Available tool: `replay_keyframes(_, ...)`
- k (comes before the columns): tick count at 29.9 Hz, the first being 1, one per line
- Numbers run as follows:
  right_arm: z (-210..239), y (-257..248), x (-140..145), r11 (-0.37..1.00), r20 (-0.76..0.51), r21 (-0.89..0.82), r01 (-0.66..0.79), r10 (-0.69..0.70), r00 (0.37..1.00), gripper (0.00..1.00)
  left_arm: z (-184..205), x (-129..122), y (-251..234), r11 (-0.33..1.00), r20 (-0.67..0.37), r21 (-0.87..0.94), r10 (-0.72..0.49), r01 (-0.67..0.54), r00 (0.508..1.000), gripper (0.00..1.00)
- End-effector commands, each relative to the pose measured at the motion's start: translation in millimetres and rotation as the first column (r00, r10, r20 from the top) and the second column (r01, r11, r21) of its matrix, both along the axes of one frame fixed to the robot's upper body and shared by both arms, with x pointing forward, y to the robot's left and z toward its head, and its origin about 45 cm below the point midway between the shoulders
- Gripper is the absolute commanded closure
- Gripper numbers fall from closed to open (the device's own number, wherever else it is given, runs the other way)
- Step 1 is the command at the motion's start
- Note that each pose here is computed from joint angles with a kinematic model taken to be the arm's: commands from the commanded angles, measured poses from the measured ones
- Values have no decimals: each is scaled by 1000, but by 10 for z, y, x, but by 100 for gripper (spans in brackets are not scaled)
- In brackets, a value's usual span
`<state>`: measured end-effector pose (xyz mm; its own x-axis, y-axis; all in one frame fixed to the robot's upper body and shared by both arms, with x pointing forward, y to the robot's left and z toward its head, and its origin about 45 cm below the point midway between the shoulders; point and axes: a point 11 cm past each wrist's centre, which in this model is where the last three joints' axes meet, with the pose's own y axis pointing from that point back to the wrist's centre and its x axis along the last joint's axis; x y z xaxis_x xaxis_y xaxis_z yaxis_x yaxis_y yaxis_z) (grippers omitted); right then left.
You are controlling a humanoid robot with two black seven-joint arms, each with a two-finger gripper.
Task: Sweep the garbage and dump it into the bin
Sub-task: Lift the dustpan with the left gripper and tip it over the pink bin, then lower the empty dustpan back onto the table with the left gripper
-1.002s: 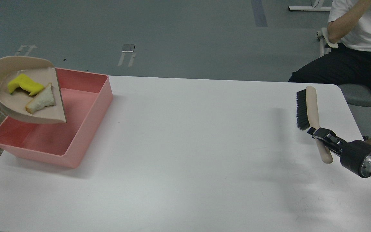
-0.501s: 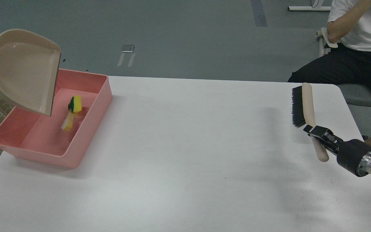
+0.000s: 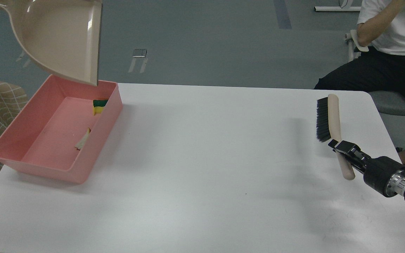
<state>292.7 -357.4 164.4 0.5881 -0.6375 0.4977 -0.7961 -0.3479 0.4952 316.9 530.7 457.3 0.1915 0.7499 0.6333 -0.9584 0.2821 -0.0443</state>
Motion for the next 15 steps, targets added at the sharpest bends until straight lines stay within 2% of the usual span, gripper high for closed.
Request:
replay_keyframes(1,31,-41,16,1000,5,-9,6,-6,1000,99,-443,113,-110,977,19,-212,-18,21,1000,97)
replay_keyframes(3,50,-48,20,1000,8,-14,2,-2,1000,99,-599,240,-277,958,26,-283,-42,48,999,97)
replay_keyframes(6,65,-104,21,999,6,-32,6,-6,1000,99,-1051,498,-725,917,-39,-388,-119,95,992,97)
replay_keyframes(8,63,-121,20,999,4,-36,8,-8,1000,99,-1263,579,-954,900,-71,-420,-164,119,984,96)
replay_keyframes(9,62,-139,21,999,5,-41,12,-11,1000,99,-1495,633,-1160,887,-106,-445,-189,124,976,96)
replay_keyframes(10,67,-148,25,999,7,-41,14,-14,1000,99,-1597,650,-1258,883,-120,-451,-201,127,972,95)
replay_keyframes(12,65,-196,30,999,6,-46,26,-26,1000,99,-2079,641,-1735,877,-203,-455,-270,154,941,95)
replay_keyframes(15,41,-231,19,998,-4,-55,31,-31,1000,99,-2396,649,-2260,867,-237,-456,-334,199,912,95)
